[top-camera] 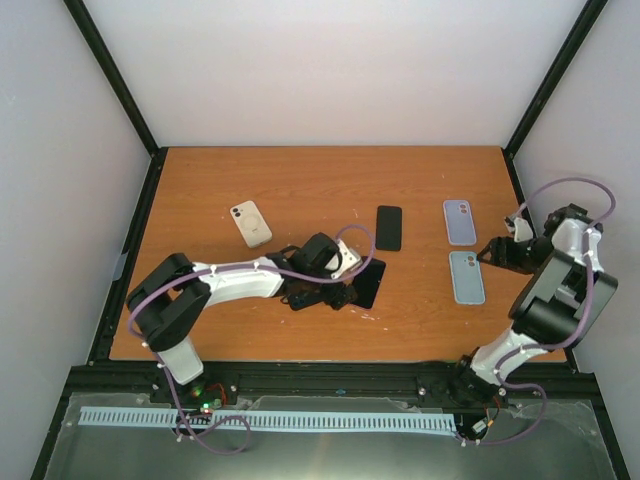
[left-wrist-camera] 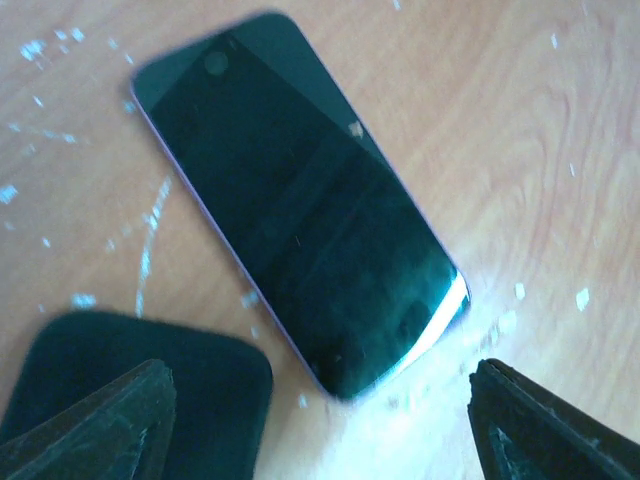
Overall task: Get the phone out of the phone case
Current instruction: Place the phone case at the center of the board, then adjust the phone at the center of the board.
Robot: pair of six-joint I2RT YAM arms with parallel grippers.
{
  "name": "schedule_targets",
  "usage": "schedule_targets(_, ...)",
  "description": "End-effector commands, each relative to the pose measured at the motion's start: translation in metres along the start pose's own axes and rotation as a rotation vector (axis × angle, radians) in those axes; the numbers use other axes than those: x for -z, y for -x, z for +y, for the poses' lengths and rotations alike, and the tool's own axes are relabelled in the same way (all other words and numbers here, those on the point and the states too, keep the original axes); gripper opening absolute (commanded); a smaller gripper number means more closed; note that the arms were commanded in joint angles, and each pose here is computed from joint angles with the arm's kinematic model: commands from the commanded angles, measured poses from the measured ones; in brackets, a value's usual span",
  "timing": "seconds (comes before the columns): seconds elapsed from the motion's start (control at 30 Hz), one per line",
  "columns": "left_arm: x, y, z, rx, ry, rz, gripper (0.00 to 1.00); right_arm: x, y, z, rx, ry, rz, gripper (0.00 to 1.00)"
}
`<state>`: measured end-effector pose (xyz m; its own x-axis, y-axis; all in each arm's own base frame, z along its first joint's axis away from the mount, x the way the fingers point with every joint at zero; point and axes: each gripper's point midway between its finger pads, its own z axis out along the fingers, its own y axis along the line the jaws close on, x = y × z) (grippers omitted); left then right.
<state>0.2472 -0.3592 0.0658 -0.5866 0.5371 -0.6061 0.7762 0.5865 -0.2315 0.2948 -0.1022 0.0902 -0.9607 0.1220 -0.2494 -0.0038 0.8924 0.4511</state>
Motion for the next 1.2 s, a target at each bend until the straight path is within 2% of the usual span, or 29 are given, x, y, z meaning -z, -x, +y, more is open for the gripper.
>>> schedule_targets(0.0,0.014,-0.031,-0.017,-0.247,-0.049,0.063,0.80,0.011,0.026,0.053,0.169,0.079,-0.188,0.71)
schedule_targets(0.07,0.014,-0.041,-0.018,-0.338,-0.048,0.099,0.79,0.013,0.028,0.094,0.258,0.203,-0.257,0.71)
schedule_targets(0.17,0.011,-0.042,-0.010,-0.411,-0.008,0.132,0.77,0.013,0.031,0.133,0.309,0.346,-0.356,0.71)
schedule_targets(0.27,0.005,-0.042,-0.001,-0.457,0.034,0.140,0.72,0.013,0.027,0.162,0.445,0.387,-0.336,0.70)
schedule_targets(0.53,-0.006,-0.037,-0.002,-0.507,0.027,0.127,0.65,0.007,0.014,0.170,0.474,0.417,-0.310,0.70)
schedule_targets(0.83,-0.036,-0.029,-0.001,-0.598,0.004,0.200,0.68,0.008,0.016,0.178,0.425,0.507,-0.291,0.65)
schedule_targets(0.97,-0.054,-0.041,-0.005,-0.589,-0.071,0.298,0.68,0.011,0.012,0.183,0.417,0.538,-0.293,0.64)
schedule_targets(1.17,-0.061,-0.046,-0.030,-0.518,-0.229,0.334,0.66,0.013,0.012,0.185,0.418,0.544,-0.294,0.64)
